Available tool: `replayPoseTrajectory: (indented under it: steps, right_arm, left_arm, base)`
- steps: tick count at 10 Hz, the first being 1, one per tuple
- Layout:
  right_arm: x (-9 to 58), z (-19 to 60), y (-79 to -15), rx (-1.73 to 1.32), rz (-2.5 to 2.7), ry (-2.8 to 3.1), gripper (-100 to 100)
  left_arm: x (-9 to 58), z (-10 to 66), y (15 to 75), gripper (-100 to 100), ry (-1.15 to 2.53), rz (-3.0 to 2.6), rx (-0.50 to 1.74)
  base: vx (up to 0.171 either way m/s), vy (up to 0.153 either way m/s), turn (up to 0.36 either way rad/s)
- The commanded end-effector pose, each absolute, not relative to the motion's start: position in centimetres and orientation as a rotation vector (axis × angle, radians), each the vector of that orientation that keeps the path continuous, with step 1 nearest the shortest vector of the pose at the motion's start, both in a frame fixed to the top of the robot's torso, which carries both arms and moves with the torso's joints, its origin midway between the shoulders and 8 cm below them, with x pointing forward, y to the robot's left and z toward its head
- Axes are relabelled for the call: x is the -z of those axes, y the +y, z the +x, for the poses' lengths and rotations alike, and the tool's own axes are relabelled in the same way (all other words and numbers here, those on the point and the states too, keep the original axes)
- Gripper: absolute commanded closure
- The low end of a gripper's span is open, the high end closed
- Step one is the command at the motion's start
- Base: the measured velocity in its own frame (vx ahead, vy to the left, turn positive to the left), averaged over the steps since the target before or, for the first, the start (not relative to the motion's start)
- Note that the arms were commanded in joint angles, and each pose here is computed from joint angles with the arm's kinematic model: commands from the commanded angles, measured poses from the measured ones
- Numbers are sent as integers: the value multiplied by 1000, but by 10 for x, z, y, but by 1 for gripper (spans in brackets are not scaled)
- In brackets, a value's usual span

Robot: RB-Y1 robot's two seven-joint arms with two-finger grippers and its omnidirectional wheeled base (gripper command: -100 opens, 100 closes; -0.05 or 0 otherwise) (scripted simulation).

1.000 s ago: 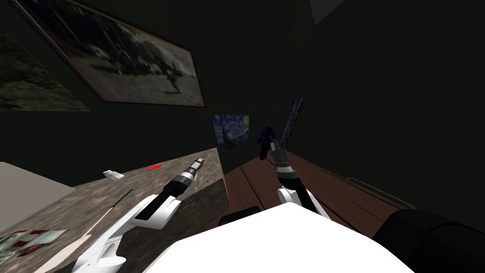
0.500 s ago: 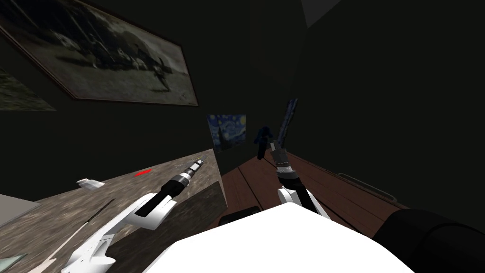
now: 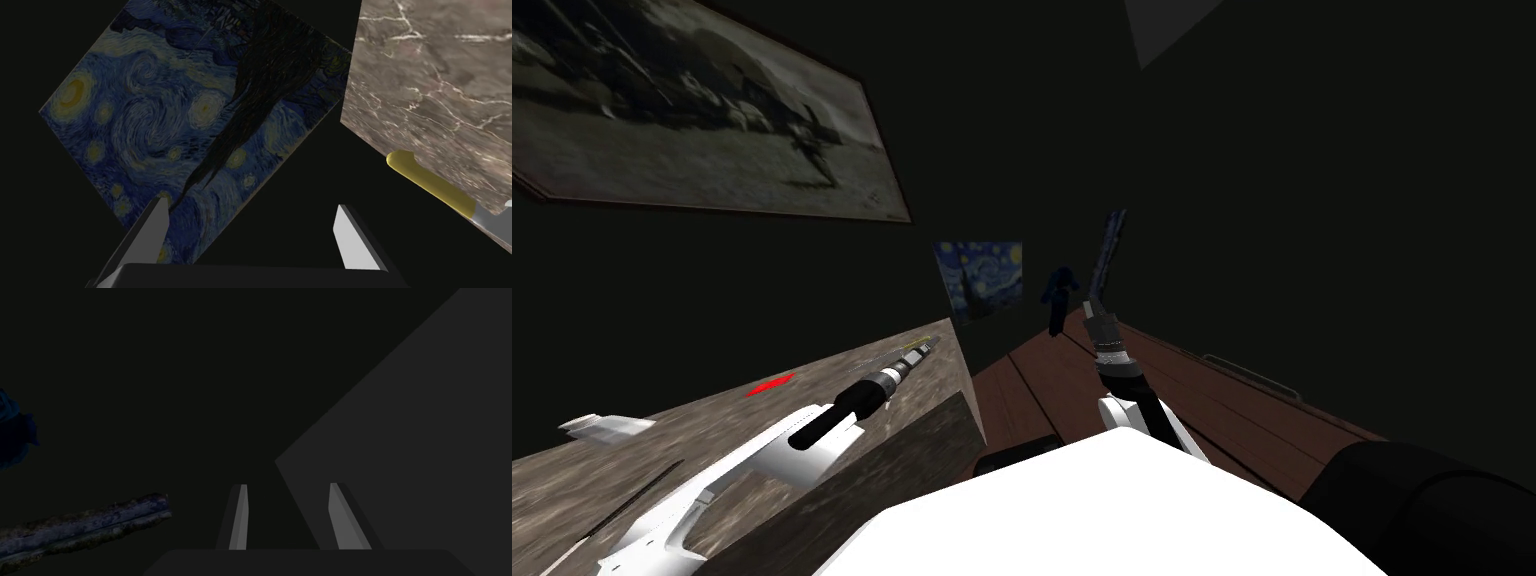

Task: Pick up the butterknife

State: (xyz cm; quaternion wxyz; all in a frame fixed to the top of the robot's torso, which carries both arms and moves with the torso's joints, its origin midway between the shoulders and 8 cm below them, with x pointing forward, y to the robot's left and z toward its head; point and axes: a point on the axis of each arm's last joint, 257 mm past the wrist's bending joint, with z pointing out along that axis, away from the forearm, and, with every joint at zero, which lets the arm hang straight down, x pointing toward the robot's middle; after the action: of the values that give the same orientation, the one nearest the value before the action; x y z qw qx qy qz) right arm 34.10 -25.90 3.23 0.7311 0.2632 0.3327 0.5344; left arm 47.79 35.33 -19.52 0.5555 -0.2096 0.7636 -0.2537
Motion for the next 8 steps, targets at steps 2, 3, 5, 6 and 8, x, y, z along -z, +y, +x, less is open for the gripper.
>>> replayPoseTrajectory:
  steps: [2, 3, 5, 6, 8]
  right_arm:
    - [-32, 341, -259, -1176, 579, 732, 0]
    - [-32, 341, -259, -1176, 579, 732, 0]
    - [-32, 341, -259, -1176, 579, 732, 0]
    - [-32, 341, -259, -1176, 579, 732, 0]
    - [-32, 341, -259, -1176, 579, 732, 0]
  left_arm:
    - [232, 467, 404, -100, 1912, -523, 430]
    - [232, 467, 404, -100, 1912, -523, 430]
    - [256, 452, 448, -100, 1986, -554, 297]
    - [267, 443, 470, -100, 2020, -572, 232]
    - [277, 432, 491, -100, 2052, -590, 169]
  base:
    - [36, -28, -152]
    - [20, -12, -44]
    - [21, -11, -102]
    - [28, -7, -128]
    - [16, -3, -70]
